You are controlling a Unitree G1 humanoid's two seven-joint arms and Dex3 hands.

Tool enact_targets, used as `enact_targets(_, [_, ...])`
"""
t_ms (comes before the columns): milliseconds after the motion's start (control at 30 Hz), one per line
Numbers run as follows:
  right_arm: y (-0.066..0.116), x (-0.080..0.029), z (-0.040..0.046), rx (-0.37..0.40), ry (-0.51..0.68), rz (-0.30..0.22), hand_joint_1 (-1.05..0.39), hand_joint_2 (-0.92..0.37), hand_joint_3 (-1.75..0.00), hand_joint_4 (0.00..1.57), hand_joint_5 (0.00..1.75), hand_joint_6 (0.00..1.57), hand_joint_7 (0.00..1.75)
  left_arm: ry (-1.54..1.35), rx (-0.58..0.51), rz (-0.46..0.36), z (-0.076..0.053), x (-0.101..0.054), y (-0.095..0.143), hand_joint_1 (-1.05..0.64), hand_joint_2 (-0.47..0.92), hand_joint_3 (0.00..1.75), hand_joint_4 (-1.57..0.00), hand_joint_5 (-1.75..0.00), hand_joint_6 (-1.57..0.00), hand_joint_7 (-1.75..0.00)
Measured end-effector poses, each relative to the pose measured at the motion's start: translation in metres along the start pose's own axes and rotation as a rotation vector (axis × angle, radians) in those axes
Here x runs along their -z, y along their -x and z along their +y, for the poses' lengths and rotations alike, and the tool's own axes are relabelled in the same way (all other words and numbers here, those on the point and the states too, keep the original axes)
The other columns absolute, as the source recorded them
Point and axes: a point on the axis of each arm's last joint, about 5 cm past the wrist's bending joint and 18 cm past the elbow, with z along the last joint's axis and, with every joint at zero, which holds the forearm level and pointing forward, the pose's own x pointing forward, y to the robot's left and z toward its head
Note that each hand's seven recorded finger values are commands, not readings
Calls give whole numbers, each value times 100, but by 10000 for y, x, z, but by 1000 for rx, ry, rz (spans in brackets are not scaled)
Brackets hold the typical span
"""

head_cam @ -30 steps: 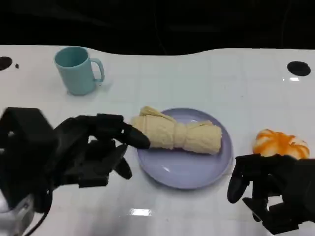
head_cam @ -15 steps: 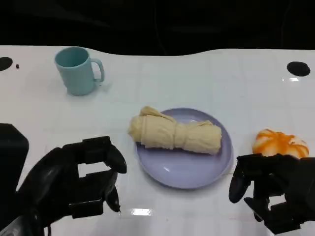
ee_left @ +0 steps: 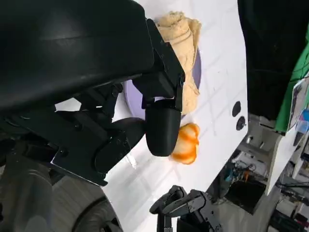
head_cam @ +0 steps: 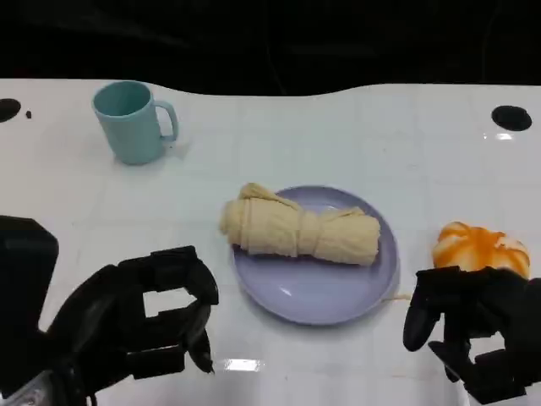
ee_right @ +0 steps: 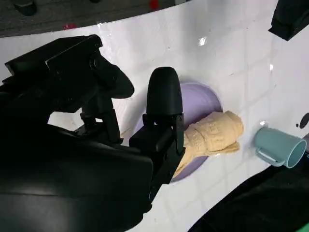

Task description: Grasp the towel on the left side of the plate with the left hand and place it into the plate.

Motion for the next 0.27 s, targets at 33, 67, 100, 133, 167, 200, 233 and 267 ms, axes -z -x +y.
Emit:
enact_targets(33, [1,3,1,0,-1,2,4,-59,-105,71,167,68,143,-1,-1,1,3,1,0,-13,64,112,-78,-175,-68,-161])
enact_targets(67, [2,5,2,-1,-2,2,3,-59,-104,71,167,68,143,-3,-2,0,7,1,0,-13,64,112,-78,-175,-68,-161])
enact_targets(100, [3,6,3,-1,-2,3,3,-59,-104,71,167,68,143,-4,-3,-1,11,1,0,-13,63,112,-77,-175,-68,-160])
enact_targets(133, [5,9,4,-1,-3,5,3,-60,-104,71,167,68,143,-6,-3,-3,13,0,0,-13,63,112,-77,-175,-68,-160])
enact_targets(167, [7,12,5,-3,-5,5,4,-60,-104,70,167,68,143,-8,-2,-2,13,0,0,-13,62,113,-78,-175,-68,-161])
enact_targets(200, [8,14,5,-4,-8,5,3,-60,-104,70,166,68,142,-8,-1,-2,13,0,-1,-13,62,113,-78,-175,-69,-161])
enact_targets(233, [9,14,5,-5,-10,5,3,-59,-104,70,166,68,142,-7,1,-1,11,0,-1,-12,62,113,-78,-175,-69,-160])
enact_targets(267, [11,14,4,-4,-11,4,3,-59,-104,70,167,68,142,-5,4,-2,9,1,-2,-12,62,113,-78,-175,-69,-160])
